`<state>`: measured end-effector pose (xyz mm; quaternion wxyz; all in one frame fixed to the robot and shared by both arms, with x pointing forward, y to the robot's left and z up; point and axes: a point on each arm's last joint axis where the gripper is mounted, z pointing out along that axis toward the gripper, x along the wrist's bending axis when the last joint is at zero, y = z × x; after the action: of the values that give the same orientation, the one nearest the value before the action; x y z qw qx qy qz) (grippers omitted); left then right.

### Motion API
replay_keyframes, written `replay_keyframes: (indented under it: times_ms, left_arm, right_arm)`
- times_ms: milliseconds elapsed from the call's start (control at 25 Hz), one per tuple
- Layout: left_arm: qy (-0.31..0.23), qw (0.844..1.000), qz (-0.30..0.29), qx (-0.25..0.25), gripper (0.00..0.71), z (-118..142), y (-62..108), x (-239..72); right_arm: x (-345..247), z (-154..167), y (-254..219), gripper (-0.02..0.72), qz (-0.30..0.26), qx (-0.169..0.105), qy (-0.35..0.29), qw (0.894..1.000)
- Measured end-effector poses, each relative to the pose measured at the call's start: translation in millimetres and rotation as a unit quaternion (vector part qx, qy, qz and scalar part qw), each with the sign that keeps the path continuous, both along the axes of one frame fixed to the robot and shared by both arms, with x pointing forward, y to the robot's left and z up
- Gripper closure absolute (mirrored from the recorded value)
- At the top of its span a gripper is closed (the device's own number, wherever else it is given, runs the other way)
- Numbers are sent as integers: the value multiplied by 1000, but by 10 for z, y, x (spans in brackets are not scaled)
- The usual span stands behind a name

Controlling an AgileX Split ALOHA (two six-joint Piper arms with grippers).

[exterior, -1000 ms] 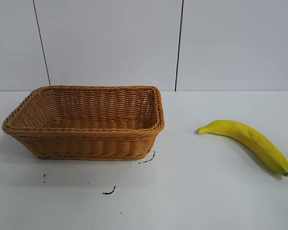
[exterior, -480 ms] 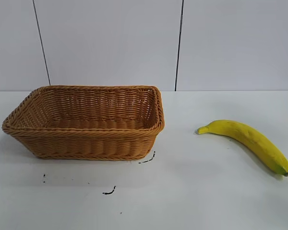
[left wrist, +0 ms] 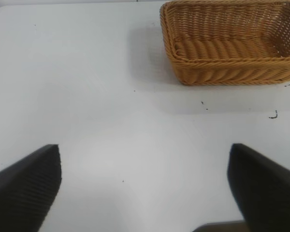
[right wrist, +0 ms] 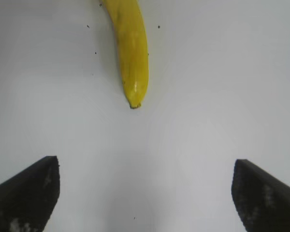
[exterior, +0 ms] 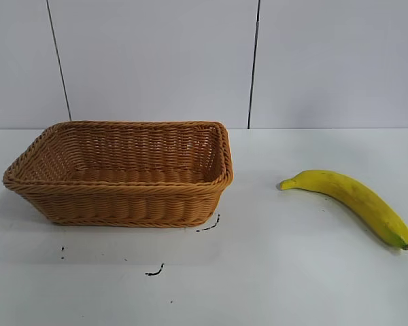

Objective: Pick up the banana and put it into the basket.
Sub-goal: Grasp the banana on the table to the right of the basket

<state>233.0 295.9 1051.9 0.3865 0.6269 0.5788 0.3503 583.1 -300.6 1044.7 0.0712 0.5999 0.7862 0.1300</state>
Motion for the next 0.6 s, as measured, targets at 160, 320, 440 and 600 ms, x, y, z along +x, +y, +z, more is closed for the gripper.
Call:
replay_keyframes:
  times_ms: [160,320,440,600]
  left_arm:
    - [0,1000,0,0,17,0,0,0]
    - [0,1000,0,0,17,0,0,0]
    - [0,1000,0,0,17,0,0,0]
    - [0,1000,0,0,17,0,0,0]
  right_arm:
    - [156,-247,-6,46,5,-3,8,1000]
    - [204,-382,131,46,27,-10,22,999]
    - [233,-402,258,46,52,-26,8,998]
    - [279,-473,315,46,67,-41,0,997]
